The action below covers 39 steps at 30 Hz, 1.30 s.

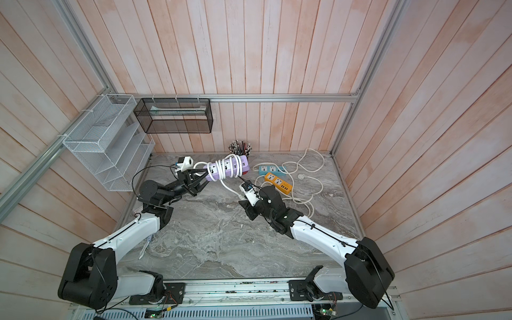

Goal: Unwrap the cord wrapped around the power strip
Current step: Unwrap the power cord from the power strip.

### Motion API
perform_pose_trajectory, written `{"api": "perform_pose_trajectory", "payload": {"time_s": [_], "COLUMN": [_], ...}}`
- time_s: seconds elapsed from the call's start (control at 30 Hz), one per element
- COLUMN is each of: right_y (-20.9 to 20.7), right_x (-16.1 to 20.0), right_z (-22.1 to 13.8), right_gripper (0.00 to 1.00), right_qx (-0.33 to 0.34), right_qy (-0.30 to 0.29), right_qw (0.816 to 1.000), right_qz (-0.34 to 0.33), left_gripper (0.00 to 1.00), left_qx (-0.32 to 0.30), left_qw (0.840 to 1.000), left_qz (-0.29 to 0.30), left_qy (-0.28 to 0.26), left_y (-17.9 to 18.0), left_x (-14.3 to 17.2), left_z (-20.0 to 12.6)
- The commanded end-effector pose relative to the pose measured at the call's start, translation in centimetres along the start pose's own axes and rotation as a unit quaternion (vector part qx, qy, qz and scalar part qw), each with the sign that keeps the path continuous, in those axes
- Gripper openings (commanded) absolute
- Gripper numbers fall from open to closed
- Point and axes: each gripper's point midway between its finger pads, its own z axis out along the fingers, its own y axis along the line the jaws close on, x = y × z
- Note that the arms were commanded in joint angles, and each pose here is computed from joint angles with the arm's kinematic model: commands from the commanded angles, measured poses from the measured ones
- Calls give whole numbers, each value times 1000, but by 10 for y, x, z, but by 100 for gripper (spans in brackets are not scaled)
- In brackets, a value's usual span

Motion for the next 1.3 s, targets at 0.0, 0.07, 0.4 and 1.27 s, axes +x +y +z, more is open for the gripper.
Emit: {"api": "perform_pose_trajectory", "payload": {"time_s": [0.0,0.07,0.4,1.27], "right_y": [-9,-22,-91,-81], "right_x": [-2,1,-40,-190], "right_z": [7,12,15,-44], "right_gripper": [13,13,13,14], "right_qx": [-9,2,46,70], "right_qy": [-18,-17,-87,-199], "right_qw": [999,998,985,977], "right_qz": [42,64,140,22], "left_gripper": [0,0,0,0], "left_qx": [38,40,30,23], "left_qw": [998,998,999,1000], "left_qz": [44,46,31,5], "left_qy": [-5,-5,-8,-20], "left_y": [-29,-31,-18,16], "left_x": [5,6,12,12], "left_z": [-4,-4,-8,-11]}}
